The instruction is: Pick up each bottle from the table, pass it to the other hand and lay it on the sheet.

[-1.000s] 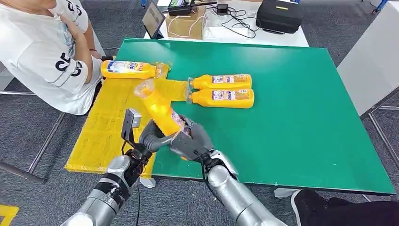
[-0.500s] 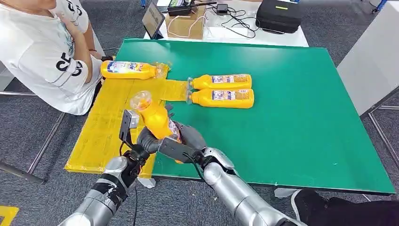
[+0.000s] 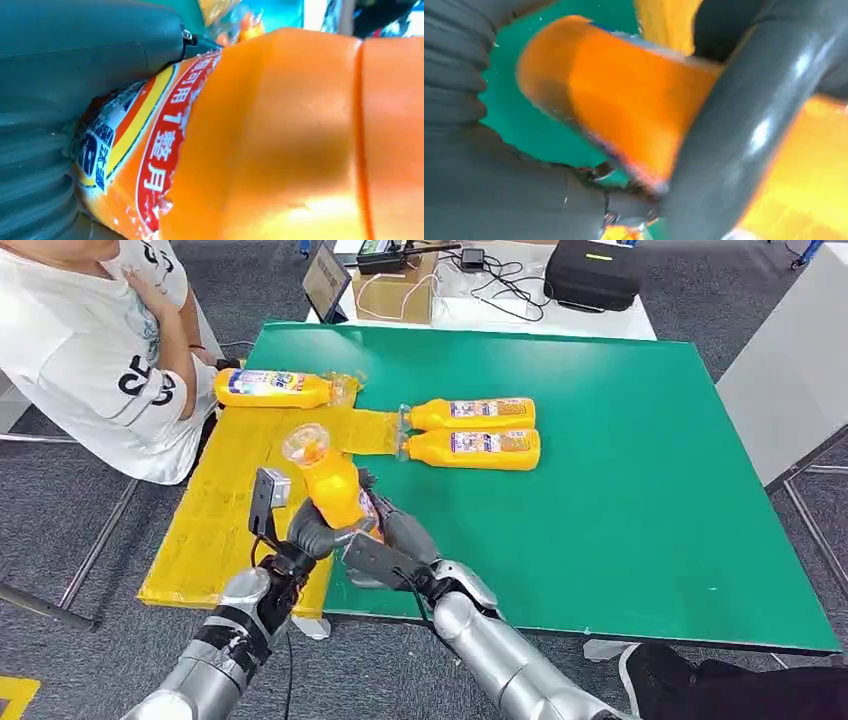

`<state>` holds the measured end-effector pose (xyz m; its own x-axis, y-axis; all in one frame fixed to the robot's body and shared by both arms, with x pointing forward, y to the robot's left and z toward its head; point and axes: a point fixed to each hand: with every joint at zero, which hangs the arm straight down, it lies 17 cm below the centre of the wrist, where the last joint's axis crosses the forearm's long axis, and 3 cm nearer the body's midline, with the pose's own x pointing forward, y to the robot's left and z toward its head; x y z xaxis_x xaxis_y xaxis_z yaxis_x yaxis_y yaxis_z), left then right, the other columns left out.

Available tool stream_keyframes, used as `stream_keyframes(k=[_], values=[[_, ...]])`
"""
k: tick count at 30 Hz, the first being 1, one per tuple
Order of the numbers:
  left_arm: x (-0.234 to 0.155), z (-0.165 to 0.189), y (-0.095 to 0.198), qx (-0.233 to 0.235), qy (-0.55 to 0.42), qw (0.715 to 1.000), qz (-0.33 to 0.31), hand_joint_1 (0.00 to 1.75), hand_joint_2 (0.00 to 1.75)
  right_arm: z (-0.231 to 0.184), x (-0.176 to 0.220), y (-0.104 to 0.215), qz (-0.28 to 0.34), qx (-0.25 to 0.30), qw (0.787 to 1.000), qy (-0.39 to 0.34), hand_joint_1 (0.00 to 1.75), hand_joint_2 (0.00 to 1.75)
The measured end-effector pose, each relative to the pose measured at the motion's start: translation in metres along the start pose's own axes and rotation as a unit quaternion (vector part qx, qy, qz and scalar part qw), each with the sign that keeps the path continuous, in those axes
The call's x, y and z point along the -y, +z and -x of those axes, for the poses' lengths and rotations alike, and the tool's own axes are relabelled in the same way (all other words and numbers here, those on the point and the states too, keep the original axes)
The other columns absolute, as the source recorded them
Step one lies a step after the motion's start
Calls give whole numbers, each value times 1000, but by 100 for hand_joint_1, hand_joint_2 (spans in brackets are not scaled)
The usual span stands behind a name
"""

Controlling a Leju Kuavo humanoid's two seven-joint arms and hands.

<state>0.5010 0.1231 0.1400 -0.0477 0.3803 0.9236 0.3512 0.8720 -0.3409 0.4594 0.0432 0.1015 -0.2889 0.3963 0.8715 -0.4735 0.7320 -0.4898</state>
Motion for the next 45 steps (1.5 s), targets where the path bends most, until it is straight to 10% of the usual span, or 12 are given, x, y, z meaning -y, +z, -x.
stream_keyframes(k=[17,28,43,44,45], values=[[-85,-58,-11,54,-112,988,-88,175,175,9,59,18,93,8,994,-62,0,175],[-194,-73,-24,-45,-635,759,-140,175,175,-15,128,38,191,58,974,-106,0,175],[-217,18,13,-200,-724,657,68,175,175,-44,139,26,171,93,975,-107,0,175],[-216,19,14,-201,-720,659,74,159,175,-46,139,25,170,95,975,-106,0,175],[-215,22,16,-203,-716,664,81,52,175,-47,139,24,170,97,975,-105,0,175]])
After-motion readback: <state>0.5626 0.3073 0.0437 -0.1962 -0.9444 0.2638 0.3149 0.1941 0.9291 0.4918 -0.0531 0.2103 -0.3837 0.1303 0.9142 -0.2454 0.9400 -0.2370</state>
